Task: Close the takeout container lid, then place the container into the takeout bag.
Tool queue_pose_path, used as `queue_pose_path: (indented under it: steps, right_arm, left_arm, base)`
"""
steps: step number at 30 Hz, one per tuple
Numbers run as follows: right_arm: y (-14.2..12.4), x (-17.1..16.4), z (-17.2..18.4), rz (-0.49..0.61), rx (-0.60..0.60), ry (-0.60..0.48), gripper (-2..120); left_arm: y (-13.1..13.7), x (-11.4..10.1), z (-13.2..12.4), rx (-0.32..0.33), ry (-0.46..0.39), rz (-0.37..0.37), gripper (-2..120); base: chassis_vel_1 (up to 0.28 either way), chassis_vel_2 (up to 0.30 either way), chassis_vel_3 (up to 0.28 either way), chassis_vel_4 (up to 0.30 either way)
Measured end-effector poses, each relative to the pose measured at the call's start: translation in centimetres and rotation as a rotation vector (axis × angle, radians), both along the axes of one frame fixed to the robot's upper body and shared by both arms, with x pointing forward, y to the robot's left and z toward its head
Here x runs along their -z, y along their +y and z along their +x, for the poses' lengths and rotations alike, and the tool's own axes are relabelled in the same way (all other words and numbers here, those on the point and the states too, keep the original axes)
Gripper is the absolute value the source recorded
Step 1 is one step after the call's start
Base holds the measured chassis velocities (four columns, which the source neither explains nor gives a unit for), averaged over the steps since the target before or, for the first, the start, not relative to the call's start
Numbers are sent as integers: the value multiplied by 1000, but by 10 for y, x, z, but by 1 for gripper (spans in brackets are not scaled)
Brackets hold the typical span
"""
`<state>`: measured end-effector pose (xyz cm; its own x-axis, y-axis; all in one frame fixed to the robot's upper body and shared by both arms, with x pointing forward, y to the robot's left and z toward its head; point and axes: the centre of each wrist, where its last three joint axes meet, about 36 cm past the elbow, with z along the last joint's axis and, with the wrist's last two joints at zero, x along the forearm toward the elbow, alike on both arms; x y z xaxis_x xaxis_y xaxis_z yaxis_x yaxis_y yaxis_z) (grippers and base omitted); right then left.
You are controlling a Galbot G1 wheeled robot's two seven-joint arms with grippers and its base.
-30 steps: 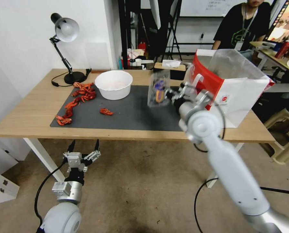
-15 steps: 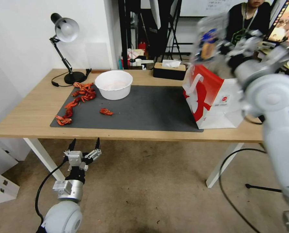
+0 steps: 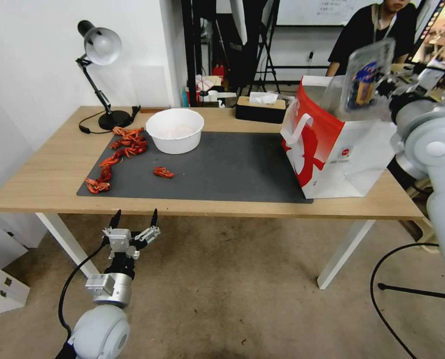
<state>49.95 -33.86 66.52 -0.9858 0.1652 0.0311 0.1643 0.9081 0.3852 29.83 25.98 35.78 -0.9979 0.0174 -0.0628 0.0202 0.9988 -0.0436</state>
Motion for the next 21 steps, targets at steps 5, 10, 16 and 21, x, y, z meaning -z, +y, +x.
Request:
queue_pose_path:
  steps: [5,10,16,21]
  right_arm:
    - [3,1,-2,-8,-3,-2,46]
    - [8,-4,-11,39,-85,-163,61]
    - [22,5,-34,44,-291,-386,83]
    - [43,42,-66,-73,-454,-436,98]
  left_arm:
    - [0,0,0,0,0,-1,100]
    - [0,-1,1,0,-2,-2,100]
    - [-1,-1,1,-2,-5,-6,100]
    - [-1,-1,1,-4,-4,-8,100]
  base:
    - [0,0,0,0]
    - [0,0,0,0]
    - [0,0,0,0]
    - [0,0,0,0]
